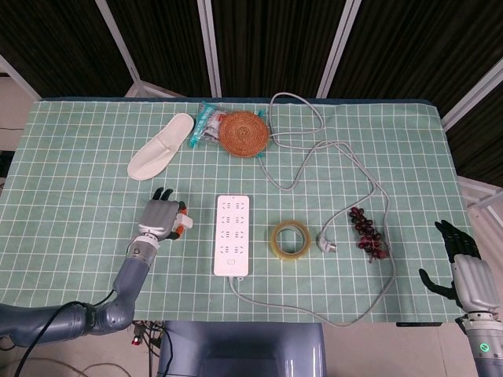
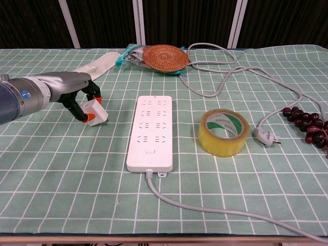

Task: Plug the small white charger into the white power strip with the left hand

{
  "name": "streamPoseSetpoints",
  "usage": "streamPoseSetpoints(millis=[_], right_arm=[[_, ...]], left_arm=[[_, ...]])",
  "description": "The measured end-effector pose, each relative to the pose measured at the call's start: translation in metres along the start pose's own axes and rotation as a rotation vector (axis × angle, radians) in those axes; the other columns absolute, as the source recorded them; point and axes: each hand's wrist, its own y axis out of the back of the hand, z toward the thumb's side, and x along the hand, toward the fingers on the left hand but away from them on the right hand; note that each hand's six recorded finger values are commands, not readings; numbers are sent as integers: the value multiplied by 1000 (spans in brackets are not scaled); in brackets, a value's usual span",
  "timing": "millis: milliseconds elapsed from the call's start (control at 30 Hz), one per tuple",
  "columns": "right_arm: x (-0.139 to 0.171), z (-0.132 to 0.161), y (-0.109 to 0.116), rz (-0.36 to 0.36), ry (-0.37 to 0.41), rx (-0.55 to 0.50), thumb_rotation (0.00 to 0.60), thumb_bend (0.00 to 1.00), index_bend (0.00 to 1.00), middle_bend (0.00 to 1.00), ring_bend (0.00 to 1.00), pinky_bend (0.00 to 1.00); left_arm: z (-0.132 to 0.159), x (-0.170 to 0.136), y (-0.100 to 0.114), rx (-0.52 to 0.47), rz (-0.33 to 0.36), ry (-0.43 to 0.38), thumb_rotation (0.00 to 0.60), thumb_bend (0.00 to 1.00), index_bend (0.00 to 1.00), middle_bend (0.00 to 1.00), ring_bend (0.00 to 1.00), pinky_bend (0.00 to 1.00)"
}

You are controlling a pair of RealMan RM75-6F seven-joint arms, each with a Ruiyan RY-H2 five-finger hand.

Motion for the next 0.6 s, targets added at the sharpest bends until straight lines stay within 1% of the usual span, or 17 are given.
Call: streamPoseSetpoints(millis=[167,333,600], right_arm=[[0,0,0,1,-1,-2,600,395,0,0,0,0],[0,0,0,2,-3,-4,600,394,0,0,0,0],[0,-1,0,5,-6,-8,600,394,0,0,0,0]], left_arm=[[1,-2,8,-3,51,9,600,621,617,619,118,0],[5,-6,23,31,103,17,600,682,650,653,134,0],[24,-6,53,92,136,7,600,705,686,696,158,0]])
